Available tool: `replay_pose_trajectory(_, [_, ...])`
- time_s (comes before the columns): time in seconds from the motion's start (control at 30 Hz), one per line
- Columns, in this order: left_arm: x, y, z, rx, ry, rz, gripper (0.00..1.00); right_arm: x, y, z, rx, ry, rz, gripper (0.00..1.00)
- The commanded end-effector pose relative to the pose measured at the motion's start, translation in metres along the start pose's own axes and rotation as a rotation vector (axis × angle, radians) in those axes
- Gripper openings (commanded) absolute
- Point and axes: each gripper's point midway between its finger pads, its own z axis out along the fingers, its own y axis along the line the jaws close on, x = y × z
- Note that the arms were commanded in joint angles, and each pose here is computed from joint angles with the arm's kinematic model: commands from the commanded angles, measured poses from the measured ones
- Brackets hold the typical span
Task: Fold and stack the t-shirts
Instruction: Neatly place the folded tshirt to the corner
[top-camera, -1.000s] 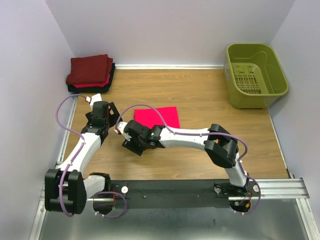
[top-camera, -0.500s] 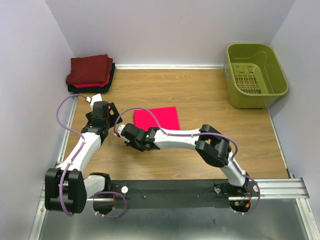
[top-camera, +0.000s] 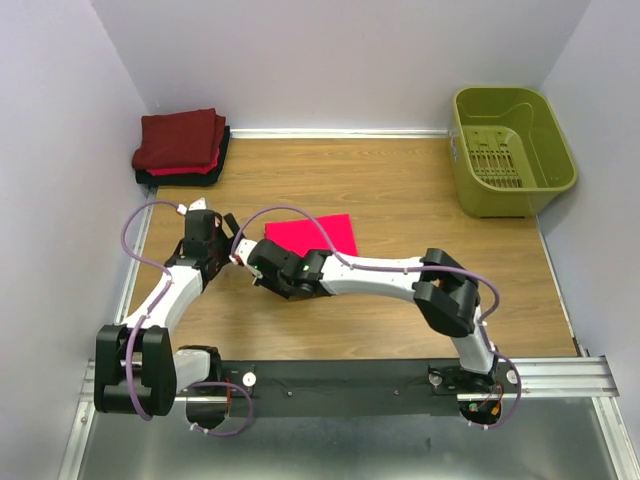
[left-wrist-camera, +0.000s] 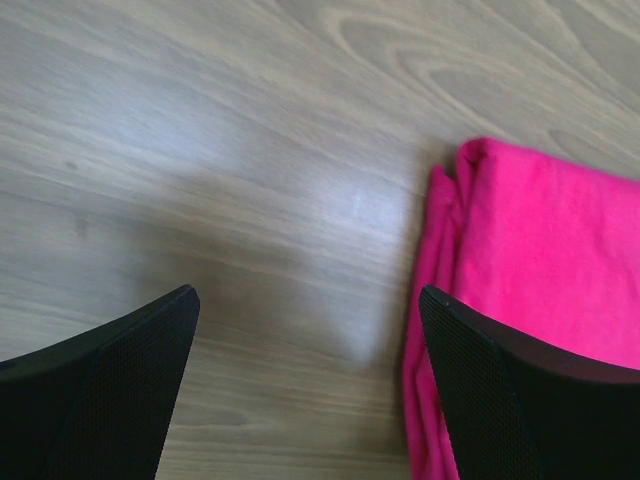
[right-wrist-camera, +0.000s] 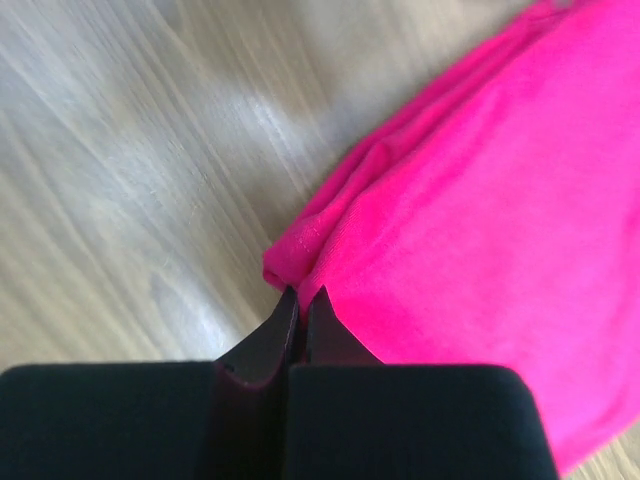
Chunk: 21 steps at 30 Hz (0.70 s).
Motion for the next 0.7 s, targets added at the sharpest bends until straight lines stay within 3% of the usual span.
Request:
replay_pose_trajectory(0.0, [0.029, -0.029, 0.002, 0.183, 0.103, -0.117, 0.98, -0.026, -0.007, -0.027, -0.018, -0.108, 0.083, 0.01])
replay_pose_trajectory(0.1, [0.047, -0.043, 0.001, 0.28, 0.177, -0.18, 0.98, -0.026, -0.012, -0.032, -0.016, -0.115, 0.094, 0.01])
replay_pose_trajectory(0.27, [0.052, -0.059, -0.004, 0.388, 0.183, -0.252, 0.98, -0.02, -0.017, -0.033, -0.022, -0.115, 0.115, 0.01])
replay_pose_trajectory(0.53, [0.056, -0.064, -0.01, 0.441, 0.163, -0.328, 0.99, -0.017, -0.016, -0.03, -0.037, -0.119, 0.125, 0.01])
replay_pose_trajectory(0.67, [0.07, -0.061, -0.005, 0.43, 0.21, -0.342, 0.98, -0.019, -0.017, -0.031, -0.042, -0.127, 0.129, 0.01])
